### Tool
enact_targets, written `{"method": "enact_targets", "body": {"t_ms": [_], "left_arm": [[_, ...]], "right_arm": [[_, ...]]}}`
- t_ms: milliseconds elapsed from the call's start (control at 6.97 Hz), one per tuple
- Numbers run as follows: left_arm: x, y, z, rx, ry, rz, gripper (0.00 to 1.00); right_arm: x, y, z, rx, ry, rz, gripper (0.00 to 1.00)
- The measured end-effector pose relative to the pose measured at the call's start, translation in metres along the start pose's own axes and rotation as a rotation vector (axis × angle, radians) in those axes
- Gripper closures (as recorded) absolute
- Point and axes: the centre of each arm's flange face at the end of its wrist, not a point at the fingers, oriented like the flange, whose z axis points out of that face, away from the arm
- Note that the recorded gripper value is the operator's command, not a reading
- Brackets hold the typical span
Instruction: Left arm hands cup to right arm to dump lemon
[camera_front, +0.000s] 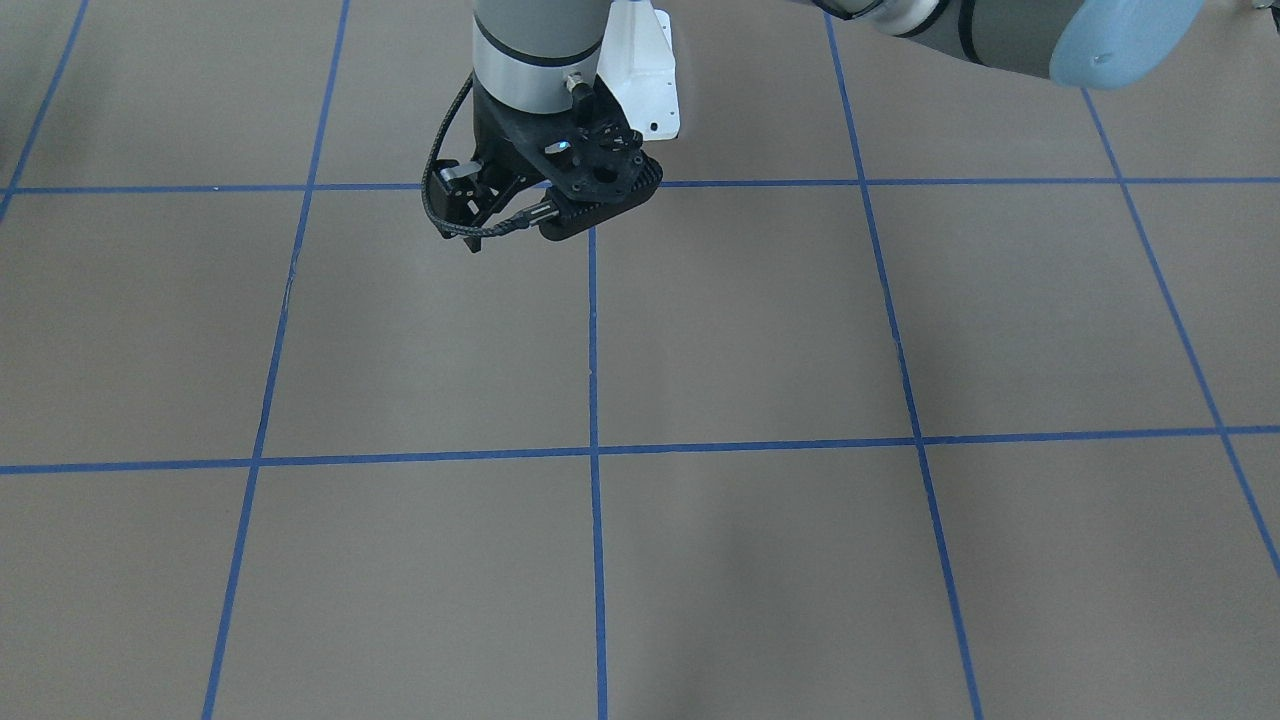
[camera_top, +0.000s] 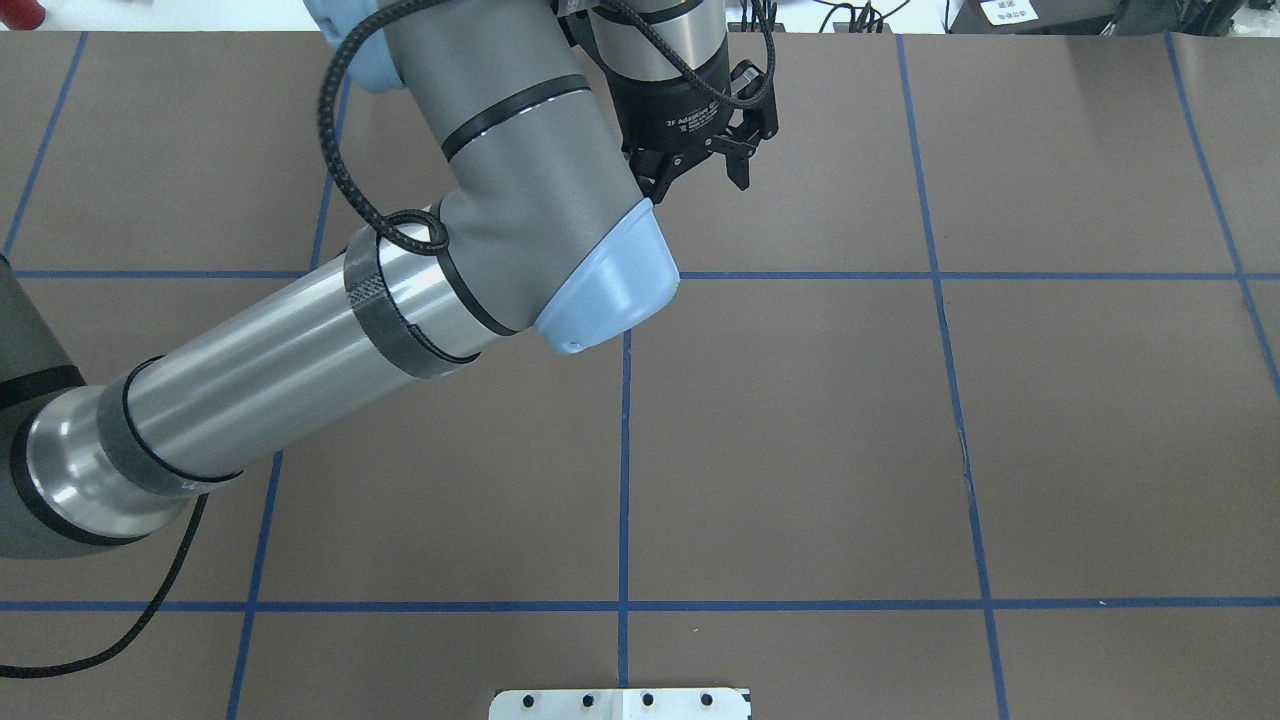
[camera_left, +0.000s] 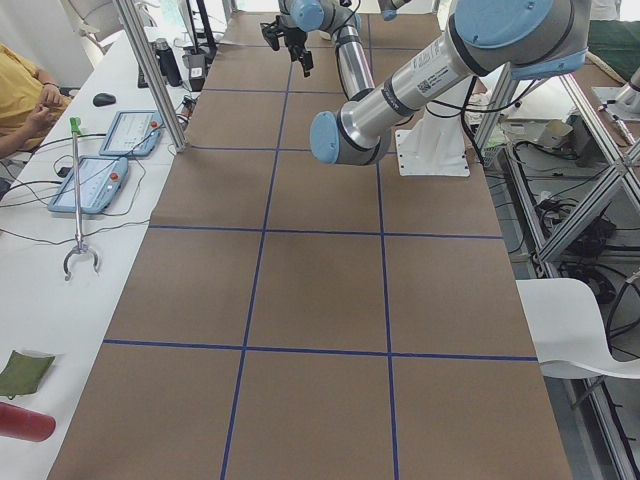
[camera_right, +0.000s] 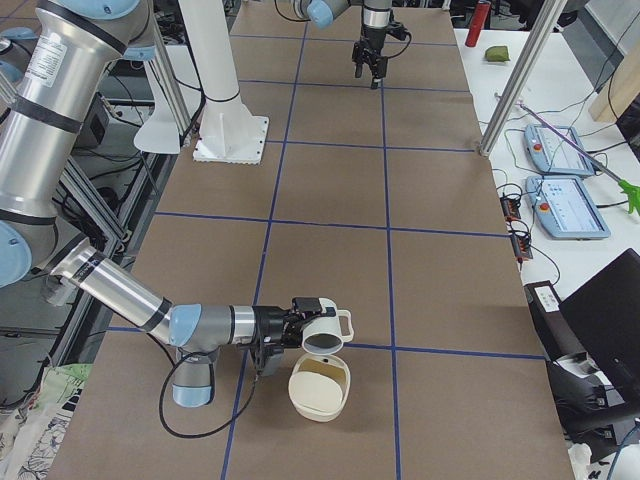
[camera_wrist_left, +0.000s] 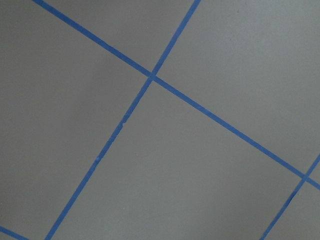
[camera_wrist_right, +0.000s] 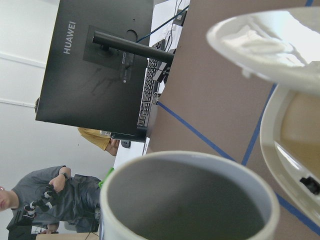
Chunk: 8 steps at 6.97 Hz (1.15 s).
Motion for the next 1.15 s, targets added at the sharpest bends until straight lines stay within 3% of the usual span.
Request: {"method": "enact_targets", "body": {"t_ms": [1147], "left_arm": [[0.008,0.011,-0.025,0.023,0.012,-0.022,0.00]], "right_arm": [[0.019,-0.024,-0.015,-0.006,-0.054,0.608,0.79]]}}
